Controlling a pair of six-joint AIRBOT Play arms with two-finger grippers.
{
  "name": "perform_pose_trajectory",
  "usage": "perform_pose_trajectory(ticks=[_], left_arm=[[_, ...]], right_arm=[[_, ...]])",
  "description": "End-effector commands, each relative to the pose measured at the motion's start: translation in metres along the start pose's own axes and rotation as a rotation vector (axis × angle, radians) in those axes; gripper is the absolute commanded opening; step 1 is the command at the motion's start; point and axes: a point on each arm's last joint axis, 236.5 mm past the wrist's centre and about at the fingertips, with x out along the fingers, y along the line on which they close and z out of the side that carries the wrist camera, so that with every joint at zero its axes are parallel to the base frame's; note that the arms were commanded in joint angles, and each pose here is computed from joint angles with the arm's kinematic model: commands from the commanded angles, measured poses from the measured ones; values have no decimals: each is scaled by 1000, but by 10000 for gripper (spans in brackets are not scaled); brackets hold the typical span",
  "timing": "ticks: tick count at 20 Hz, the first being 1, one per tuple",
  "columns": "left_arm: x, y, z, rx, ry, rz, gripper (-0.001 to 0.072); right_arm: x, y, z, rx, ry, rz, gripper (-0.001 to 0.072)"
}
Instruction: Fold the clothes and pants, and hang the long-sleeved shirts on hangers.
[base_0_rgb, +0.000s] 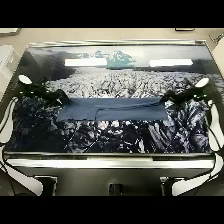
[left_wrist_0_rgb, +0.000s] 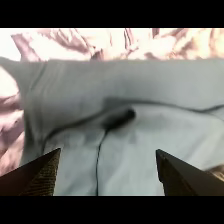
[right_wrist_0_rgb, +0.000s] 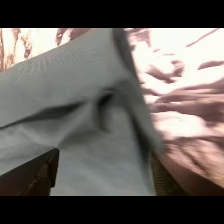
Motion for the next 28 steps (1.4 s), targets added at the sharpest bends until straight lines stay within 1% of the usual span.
perform_pose_trajectory(ticks=[1,3,5,7,10,11,12,13,14,15,16,17,19,22,23,25,28], left_arm=[[-34,0,-14,-23,36,-15,716],[-57,-5,-13,-15,-5,-13,715],[-74,-20,-14,19,-46,-10,715],[-87,-39,-17,63,-75,-7,715],[-93,-71,-22,137,-99,-8,714],[-89,-84,-23,165,-106,-10,714],[-83,-95,-23,189,-108,-13,713],[-74,-106,-22,213,-112,-16,710],[-62,-119,-23,241,-110,-19,623],[-49,-132,-23,267,-109,-23,370],[-31,-147,-23,297,-111,-29,89],[-10,-162,-23,324,-122,-34,19],[44,-191,-30,344,-129,-45,19],[123,-216,-64,299,-40,-53,18],[145,-222,-75,255,-11,-71,18],[183,-251,-85,80,-8,-166,18],[224,-308,-117,-71,28,-338,18]], right_arm=[[-26,-36,7,69,-3,-10,701],[-17,-40,-2,104,67,55,713],[2,-29,-10,73,132,127,718],[21,-16,-10,89,157,195,717],[44,1,-13,96,183,234,709],[50,8,-18,81,196,229,689],[54,14,-19,64,193,225,572],[54,23,-17,50,174,232,200],[49,36,-15,37,156,255,33],[36,53,-11,-2,119,289,32],[19,68,-8,-36,79,312,31],[1,84,-10,-70,50,328,31],[-36,119,-28,-167,22,349,30],[-93,168,-60,-302,-44,380,31],[-109,180,-70,-332,-68,391,31],[-138,203,-91,-377,-109,413,31],[-169,229,-118,-458,-164,443,32]])
